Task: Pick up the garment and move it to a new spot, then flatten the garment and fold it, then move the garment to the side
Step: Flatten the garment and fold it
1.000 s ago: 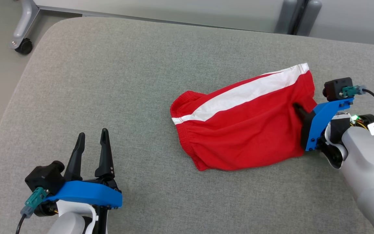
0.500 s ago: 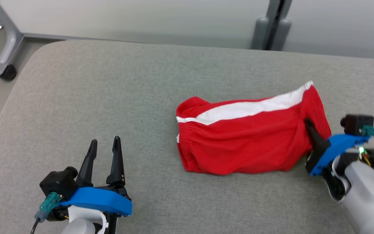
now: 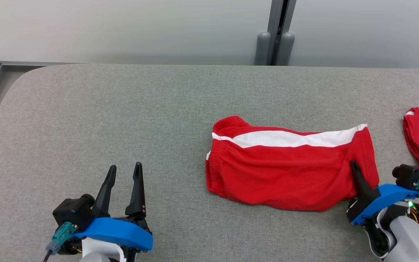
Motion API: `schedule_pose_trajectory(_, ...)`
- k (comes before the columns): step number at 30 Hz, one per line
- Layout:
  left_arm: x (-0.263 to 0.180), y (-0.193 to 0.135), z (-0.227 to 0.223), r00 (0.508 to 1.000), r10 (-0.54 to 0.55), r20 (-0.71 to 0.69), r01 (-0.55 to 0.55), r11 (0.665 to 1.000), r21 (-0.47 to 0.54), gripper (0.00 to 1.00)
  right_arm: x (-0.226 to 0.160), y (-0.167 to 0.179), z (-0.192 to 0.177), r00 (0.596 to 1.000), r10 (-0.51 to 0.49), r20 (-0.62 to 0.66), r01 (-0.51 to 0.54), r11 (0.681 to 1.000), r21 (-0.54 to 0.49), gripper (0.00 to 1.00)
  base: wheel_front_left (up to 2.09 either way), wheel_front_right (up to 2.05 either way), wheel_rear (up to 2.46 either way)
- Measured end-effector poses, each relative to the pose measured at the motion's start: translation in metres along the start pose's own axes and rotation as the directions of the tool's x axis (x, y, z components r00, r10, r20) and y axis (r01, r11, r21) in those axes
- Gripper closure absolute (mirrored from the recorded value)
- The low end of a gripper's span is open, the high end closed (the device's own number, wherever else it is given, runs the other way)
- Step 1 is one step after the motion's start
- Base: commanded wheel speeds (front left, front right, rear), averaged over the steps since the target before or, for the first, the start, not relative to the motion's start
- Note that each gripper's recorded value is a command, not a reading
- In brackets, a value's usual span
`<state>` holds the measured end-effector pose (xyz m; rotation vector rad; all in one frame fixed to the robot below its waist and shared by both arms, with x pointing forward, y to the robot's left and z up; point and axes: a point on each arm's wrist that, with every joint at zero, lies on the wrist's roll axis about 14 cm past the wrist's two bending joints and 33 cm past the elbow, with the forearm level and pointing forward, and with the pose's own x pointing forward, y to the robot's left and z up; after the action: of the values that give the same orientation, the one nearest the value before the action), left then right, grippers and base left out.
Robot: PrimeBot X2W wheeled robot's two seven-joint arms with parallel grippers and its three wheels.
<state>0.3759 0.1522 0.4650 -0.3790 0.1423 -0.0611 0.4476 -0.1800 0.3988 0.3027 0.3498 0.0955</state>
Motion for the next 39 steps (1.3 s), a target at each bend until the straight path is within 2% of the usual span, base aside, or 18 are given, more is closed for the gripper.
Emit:
schedule_pose_trajectory(5,-0.003,0.002,0.003,1.0,0.01,0.009,-0.01,1.0,0.0,0.0,0.008,0.025,0.014,0.997,0.063,0.047,-0.062,0.998,-0.031,1.0,0.0,0.0,0.0)
schedule_pose_trajectory(9,-0.007,0.007,0.008,0.999,0.03,0.025,-0.03,1.0,-0.001,0.0,0.018,0.076,0.038,0.975,0.193,0.107,-0.184,0.979,-0.086,1.0,0.0,0.0,0.0)
schedule_pose_trajectory(12,-0.011,0.011,0.01,0.999,0.043,0.033,-0.043,0.999,-0.004,0.0,0.023,0.127,0.052,0.943,0.31,0.12,-0.295,0.947,-0.127,1.0,0.0,0.0,0.0)
schedule_pose_trajectory(14,-0.014,0.013,0.012,0.998,0.051,0.042,-0.051,0.999,-0.006,0.0,0.022,0.162,0.053,0.917,0.388,0.094,-0.37,0.914,-0.169,1.0,0.0,0.0,0.0)
schedule_pose_trajectory(18,-0.02,0.018,0.017,0.996,0.07,0.059,-0.07,0.998,-0.01,0.0,0.013,0.215,0.026,0.867,0.498,-0.033,-0.49,0.838,-0.241,1.0,0.0,0.0,0.0)
schedule_pose_trajectory(20,-0.023,0.021,0.019,0.994,0.083,0.066,-0.082,0.997,-0.013,0.0,0.009,0.228,0.01,0.847,0.523,-0.096,-0.528,0.809,-0.259,1.0,0.0,0.0,0.0)
schedule_pose_trajectory(22,-0.027,0.025,0.02,0.993,0.096,0.071,-0.095,0.995,-0.014,0.0,0.006,0.234,-0.002,0.837,0.53,-0.138,-0.547,0.793,-0.27,1.0,0.0,0.0,0.0)
schedule_pose_trajectory(28,-0.035,0.032,0.017,0.99,0.123,0.066,-0.122,0.992,-0.023,0.0,0.007,0.227,-0.019,0.842,0.506,-0.185,-0.539,0.79,-0.292,1.0,0.0,0.0,0.0)
schedule_pose_trajectory(29,-0.035,0.032,0.017,0.99,0.124,0.066,-0.123,0.992,-0.024,0.0,0.008,0.226,-0.019,0.844,0.503,-0.184,-0.536,0.791,-0.295,0.93,0.0,0.0,0.0)
schedule_pose_trajectory(30,-0.036,0.033,0.017,0.99,0.126,0.066,-0.124,0.992,-0.024,0.0,0.008,0.225,-0.019,0.846,0.502,-0.178,-0.533,0.792,-0.299,0.64,0.0,0.0,0.0)
schedule_pose_trajectory(31,-0.036,0.033,0.016,0.99,0.125,0.065,-0.124,0.992,-0.023,0.0,0.008,0.224,-0.018,0.848,0.501,-0.17,-0.529,0.794,-0.299,0.09,0.0,0.0,0.0)
schedule_pose_trajectory(32,-0.036,0.032,0.016,0.99,0.124,0.064,-0.123,0.992,-0.023,0.0,0.007,0.224,-0.017,0.849,0.502,-0.165,-0.528,0.795,-0.299,0.0,0.0,0.0,0.0)
schedule_pose_trajectory(39,-0.032,0.023,0.012,0.994,0.095,0.053,-0.094,0.995,-0.022,0.0,-0.007,0.243,-0.004,0.816,0.572,-0.083,-0.568,0.767,-0.296,0.0,0.0,0.0,0.0)
